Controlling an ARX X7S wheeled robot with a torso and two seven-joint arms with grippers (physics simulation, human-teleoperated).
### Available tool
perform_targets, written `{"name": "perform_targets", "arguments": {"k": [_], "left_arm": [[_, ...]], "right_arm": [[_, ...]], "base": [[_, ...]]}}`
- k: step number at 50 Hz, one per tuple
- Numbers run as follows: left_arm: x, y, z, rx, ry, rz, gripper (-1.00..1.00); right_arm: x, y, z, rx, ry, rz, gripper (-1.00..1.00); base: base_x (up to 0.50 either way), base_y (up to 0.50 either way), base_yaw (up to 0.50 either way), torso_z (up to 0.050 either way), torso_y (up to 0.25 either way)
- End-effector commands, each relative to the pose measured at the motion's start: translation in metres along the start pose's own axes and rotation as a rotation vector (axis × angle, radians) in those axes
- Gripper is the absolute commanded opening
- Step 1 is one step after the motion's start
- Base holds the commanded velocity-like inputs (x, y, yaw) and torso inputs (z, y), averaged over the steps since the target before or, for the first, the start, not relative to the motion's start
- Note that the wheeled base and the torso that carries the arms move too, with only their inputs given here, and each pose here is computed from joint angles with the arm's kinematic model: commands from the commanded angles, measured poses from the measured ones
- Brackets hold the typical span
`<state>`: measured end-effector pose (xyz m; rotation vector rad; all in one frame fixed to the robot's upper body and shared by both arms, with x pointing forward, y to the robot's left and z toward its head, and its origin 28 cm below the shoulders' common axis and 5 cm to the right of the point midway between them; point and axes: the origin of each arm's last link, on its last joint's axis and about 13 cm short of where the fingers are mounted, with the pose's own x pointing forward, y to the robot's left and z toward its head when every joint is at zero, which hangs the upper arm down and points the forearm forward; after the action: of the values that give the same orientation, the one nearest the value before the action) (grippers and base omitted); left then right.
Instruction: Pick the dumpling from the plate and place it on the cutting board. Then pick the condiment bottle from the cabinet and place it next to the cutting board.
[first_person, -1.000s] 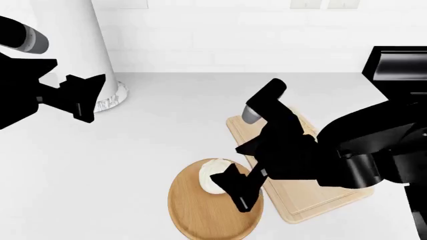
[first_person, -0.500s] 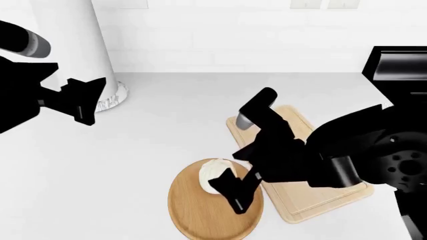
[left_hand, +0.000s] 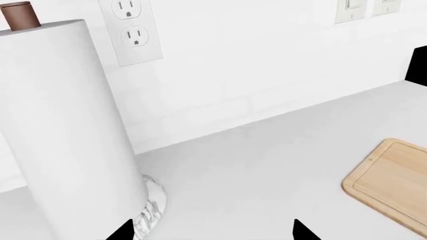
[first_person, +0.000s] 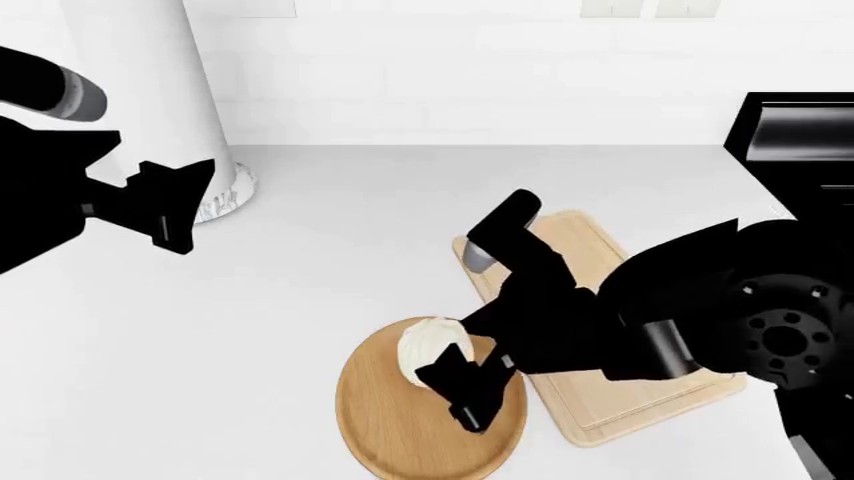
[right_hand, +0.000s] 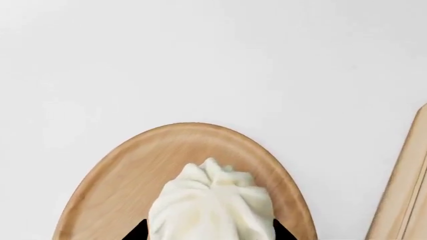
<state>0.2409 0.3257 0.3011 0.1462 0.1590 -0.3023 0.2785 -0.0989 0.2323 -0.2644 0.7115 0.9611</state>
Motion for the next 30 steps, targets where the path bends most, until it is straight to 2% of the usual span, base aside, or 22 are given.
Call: {"name": "perform_targets", "arguments": {"k": [1, 13, 30], "left_arm": [[0.000, 0.000, -0.001, -0.003, 0.001, 0.001, 1.00], [0.000, 0.000, -0.002, -0.007, 0.001, 0.002, 1.00], [-0.002, -0.002, 0.002, -0.004, -0.006, 0.002, 1.00]], "right_arm": [[0.002, 0.000, -0.001, -0.004, 0.006, 0.002, -1.00], [-0.002, -0.001, 0.004, -0.017, -0.007, -0.013, -1.00], [-0.032, -0.010, 0.019, -0.015, -0.114, -0.109, -1.00]], "base": [[0.00, 0.00, 0.00, 0.000, 0.000], [0.00, 0.00, 0.00, 0.000, 0.000], [0.00, 0.00, 0.00, 0.000, 0.000]]}}
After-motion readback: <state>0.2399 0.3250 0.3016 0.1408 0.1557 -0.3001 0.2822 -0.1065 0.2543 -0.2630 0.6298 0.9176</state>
